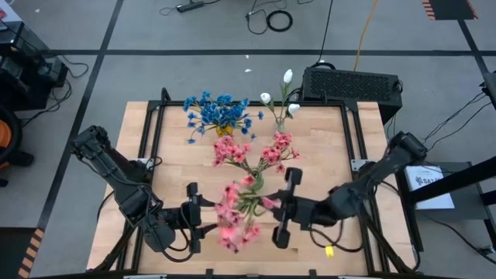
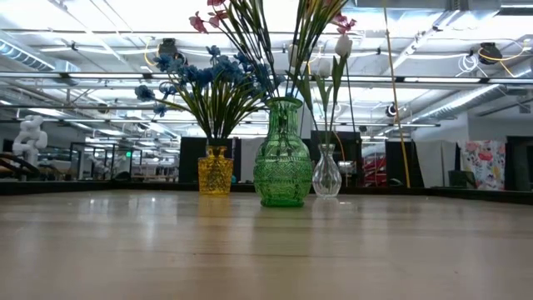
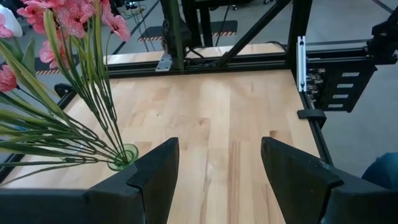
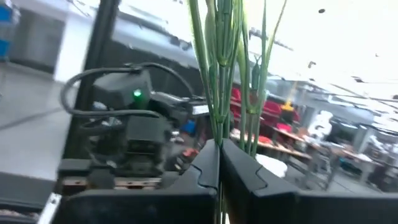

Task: Sort flowers into vase by color
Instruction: Put the pink flower into the green vase

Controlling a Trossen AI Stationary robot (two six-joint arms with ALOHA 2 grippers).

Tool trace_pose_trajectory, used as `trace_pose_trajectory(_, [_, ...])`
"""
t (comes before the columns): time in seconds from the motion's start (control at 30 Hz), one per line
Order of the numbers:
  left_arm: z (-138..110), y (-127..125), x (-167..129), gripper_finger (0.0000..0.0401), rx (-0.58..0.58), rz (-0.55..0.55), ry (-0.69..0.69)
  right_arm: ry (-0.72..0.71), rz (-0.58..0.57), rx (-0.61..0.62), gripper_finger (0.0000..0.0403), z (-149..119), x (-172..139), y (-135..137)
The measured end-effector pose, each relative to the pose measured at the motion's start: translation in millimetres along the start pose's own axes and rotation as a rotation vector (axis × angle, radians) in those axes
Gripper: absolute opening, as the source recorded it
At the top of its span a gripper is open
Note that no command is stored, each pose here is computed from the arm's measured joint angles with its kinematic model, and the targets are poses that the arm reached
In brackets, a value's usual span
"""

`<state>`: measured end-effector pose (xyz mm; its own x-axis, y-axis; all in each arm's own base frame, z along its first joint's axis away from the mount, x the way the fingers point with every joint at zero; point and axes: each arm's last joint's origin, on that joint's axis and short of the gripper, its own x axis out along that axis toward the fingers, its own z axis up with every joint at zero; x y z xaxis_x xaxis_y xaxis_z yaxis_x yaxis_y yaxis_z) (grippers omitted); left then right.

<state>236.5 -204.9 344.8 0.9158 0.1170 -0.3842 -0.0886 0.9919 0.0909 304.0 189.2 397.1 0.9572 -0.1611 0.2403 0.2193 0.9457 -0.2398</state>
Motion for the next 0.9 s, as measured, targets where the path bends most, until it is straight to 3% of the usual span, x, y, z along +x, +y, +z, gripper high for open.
trace_pose_trajectory(0.43, [-3,-7,-7,0.0235,0.016,-0.027,0.001,-0.161,-0.124,-0.100,0.0000,-92,-4,10])
trace_pose_trajectory(0.7, [-3,-6,-7,0.0235,0.021,-0.025,0.006,-0.144,-0.173,-0.117,0.0000,-133,-8,-2])
trace_pose_trajectory(0.9, [-3,-6,-7,0.0235,0.023,-0.025,0.007,-0.125,-0.195,-0.073,0.0000,-148,-5,-15])
